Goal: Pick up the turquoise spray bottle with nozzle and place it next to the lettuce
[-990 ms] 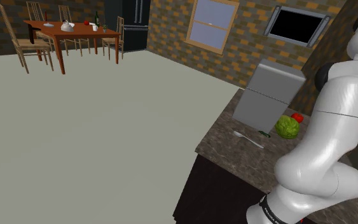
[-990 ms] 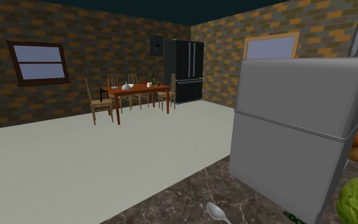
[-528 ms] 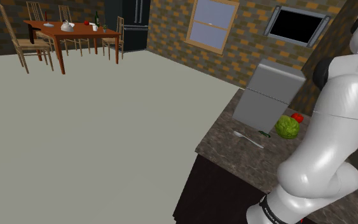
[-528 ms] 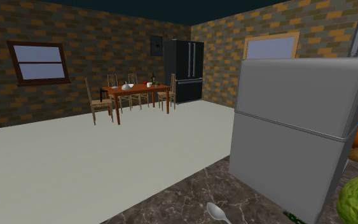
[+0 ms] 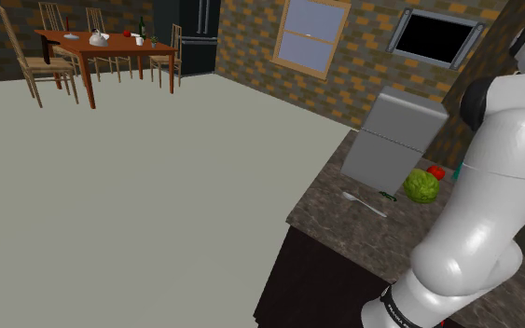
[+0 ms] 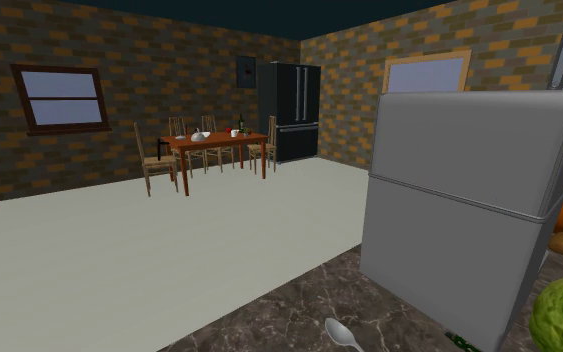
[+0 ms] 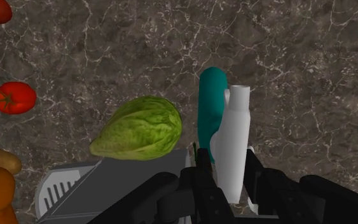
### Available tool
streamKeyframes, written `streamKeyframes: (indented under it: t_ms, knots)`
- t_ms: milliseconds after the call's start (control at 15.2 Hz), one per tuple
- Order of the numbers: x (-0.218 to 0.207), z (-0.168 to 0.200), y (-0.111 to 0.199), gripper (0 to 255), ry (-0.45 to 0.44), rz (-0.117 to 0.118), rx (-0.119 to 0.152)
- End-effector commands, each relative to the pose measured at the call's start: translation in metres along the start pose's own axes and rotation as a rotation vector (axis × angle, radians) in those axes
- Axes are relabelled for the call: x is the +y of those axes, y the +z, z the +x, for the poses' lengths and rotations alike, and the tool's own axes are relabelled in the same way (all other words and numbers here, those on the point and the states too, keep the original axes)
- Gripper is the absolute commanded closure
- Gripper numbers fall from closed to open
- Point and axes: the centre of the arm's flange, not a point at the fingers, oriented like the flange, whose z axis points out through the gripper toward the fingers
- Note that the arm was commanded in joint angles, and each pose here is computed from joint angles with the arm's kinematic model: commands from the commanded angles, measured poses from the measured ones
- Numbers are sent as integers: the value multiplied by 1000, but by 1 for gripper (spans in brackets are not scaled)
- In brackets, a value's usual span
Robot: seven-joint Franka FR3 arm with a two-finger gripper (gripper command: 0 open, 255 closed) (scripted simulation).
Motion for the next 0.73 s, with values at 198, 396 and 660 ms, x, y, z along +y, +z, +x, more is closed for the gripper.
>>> streamKeyframes:
  t_ms: [198,396,660]
  knots:
    - [-1,0,27,255,0,0,0]
    - [-1,0,43,255,0,0,0]
    - [-1,0,64,255,0,0,0]
